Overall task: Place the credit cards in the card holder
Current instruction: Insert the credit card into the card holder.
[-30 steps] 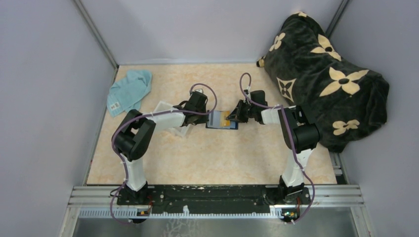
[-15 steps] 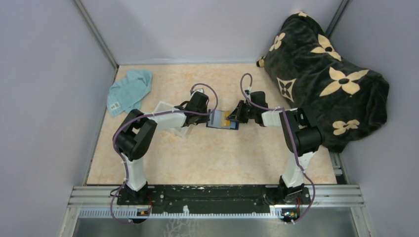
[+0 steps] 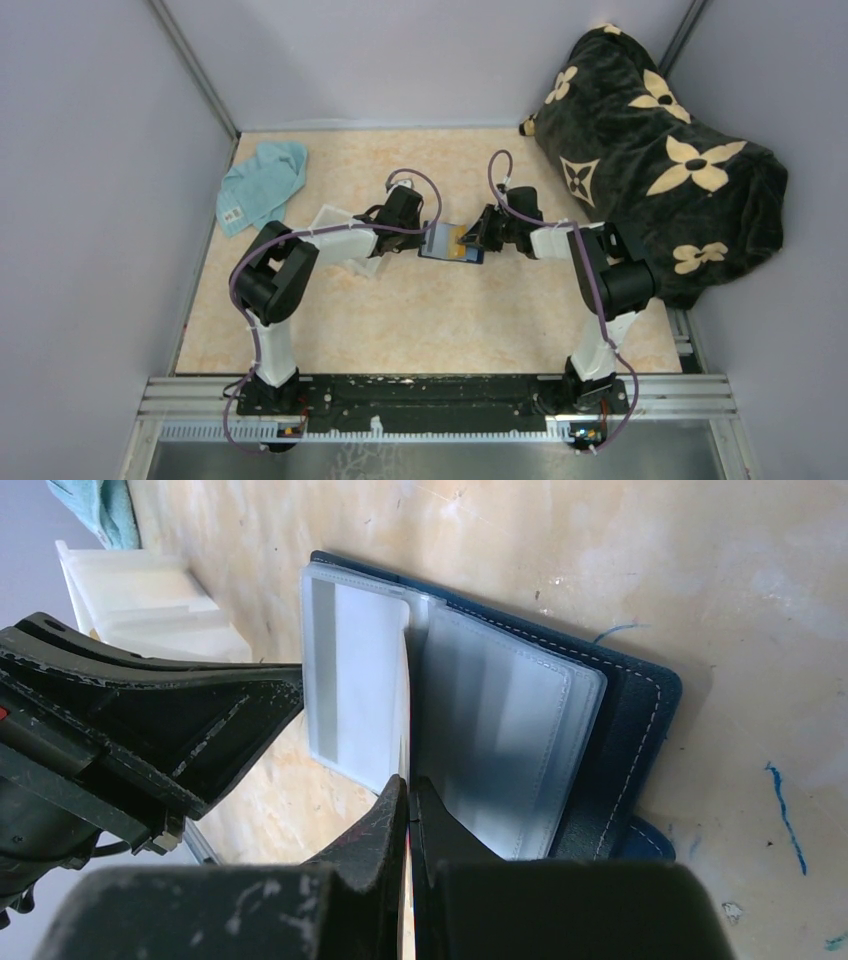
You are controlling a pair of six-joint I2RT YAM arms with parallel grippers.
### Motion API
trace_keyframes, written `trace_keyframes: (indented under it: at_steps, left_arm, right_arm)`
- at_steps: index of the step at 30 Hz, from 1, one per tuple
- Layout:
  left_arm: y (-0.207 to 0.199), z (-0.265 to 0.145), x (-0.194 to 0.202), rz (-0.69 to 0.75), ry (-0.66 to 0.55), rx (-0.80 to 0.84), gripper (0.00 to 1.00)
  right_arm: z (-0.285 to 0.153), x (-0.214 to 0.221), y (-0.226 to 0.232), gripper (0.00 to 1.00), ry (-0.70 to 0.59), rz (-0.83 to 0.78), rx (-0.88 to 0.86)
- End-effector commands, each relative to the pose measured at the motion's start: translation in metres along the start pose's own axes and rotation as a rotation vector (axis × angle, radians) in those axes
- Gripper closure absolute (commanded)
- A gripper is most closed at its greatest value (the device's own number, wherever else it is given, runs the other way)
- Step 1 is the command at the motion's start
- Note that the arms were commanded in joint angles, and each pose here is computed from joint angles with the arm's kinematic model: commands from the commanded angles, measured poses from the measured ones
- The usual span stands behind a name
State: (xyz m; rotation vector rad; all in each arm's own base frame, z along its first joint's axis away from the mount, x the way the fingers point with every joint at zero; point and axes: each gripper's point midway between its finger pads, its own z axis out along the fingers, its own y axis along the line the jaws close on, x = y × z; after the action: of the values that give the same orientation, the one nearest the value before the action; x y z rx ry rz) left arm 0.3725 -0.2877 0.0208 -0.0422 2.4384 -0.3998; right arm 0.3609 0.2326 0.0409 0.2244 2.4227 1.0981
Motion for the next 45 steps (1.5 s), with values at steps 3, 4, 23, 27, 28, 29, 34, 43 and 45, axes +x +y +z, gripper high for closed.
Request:
trace_keyframes:
  at_steps: [3,4,23,27,28,29,34,43,45]
  left_arm:
    - [0.059,0.007,0.098,0.077,0.292,-0.178,0.89]
    - [0.059,0.007,0.098,0.077,0.292,-0.18,0.89]
    - [0.061,0.008,0.1,0.09,0.299,-0.186,0.9]
    - [0.061,0.009,0.102,0.09,0.304,-0.186,0.9]
    - [0.062,0.009,0.102,0.09,0.305,-0.187,0.9]
    - [0.062,0.009,0.103,0.091,0.306,-0.188,0.9]
    - [0.064,0.008,0.105,0.091,0.311,-0.19,0.9]
    - [0.065,0.007,0.109,0.09,0.319,-0.187,0.91]
    - [0.065,0.007,0.11,0.093,0.322,-0.187,0.91]
  right_arm:
    - [-0.003,-0.008,0.019,1.0,-0.028,-0.027,-0.046]
    - [-0.002,-0.009,0.018,1.0,-0.027,-0.023,-0.044]
    - [0.008,-0.006,0.011,1.0,0.01,0.01,-0.063]
    - [0.01,-0.005,0.004,1.0,0.008,0.016,-0.042]
    - [0.011,-0.005,0.003,1.0,0.005,0.014,-0.039]
    - [0.012,-0.004,0.001,1.0,0.004,0.016,-0.033]
    - [0.015,-0.005,-0.007,1.0,-0.014,0.016,-0.01]
    - [0.016,-0.009,-0.016,1.0,-0.045,0.02,0.03]
    - [0.016,-0.01,-0.017,1.0,-0.052,0.024,0.035]
